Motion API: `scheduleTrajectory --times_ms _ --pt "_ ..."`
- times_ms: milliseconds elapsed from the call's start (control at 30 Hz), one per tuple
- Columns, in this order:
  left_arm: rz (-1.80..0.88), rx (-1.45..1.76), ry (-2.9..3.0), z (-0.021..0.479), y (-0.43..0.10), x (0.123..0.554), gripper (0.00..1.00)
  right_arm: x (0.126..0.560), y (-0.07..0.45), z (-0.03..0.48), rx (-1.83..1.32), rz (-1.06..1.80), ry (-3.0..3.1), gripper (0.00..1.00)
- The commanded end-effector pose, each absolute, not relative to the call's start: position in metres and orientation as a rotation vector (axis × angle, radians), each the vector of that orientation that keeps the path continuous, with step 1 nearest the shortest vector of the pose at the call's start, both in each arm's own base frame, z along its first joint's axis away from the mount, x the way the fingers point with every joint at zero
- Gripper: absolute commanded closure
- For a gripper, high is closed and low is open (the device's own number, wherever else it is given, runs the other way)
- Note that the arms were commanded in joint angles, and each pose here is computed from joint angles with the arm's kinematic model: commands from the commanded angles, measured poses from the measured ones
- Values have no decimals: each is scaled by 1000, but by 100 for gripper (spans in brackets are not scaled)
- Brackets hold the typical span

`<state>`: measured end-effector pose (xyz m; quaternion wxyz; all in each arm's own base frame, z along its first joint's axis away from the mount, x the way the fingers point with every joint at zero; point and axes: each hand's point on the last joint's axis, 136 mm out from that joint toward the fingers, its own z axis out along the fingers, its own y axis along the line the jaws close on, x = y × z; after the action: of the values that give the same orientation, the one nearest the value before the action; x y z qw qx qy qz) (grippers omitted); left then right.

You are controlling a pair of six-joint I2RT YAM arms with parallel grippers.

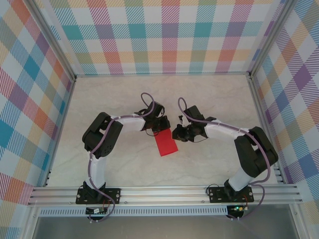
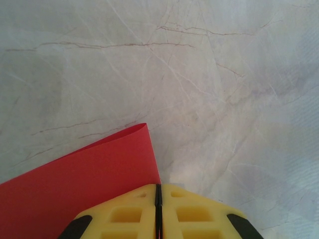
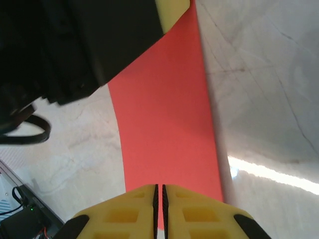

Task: Fold a paper plane with a square sheet of paper (pick it up from the middle)
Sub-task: First fold in half a square sheet of paper at the center of the table.

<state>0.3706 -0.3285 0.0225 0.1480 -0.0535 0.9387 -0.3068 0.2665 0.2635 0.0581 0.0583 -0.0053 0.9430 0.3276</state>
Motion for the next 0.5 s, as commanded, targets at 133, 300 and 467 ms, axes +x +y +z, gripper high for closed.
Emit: scheduleTrajectory --times_ms 133,300,467 --pt "-881 -150 2771 13 -329 357 90 260 263 24 5 947 2966 88" --pt "-936 -112 2710 37 -336 363 88 250 252 3 40 866 3041 89" --pt "-1019 -71 2653 56 -343 362 87 245 245 -5 54 813 3073 89"
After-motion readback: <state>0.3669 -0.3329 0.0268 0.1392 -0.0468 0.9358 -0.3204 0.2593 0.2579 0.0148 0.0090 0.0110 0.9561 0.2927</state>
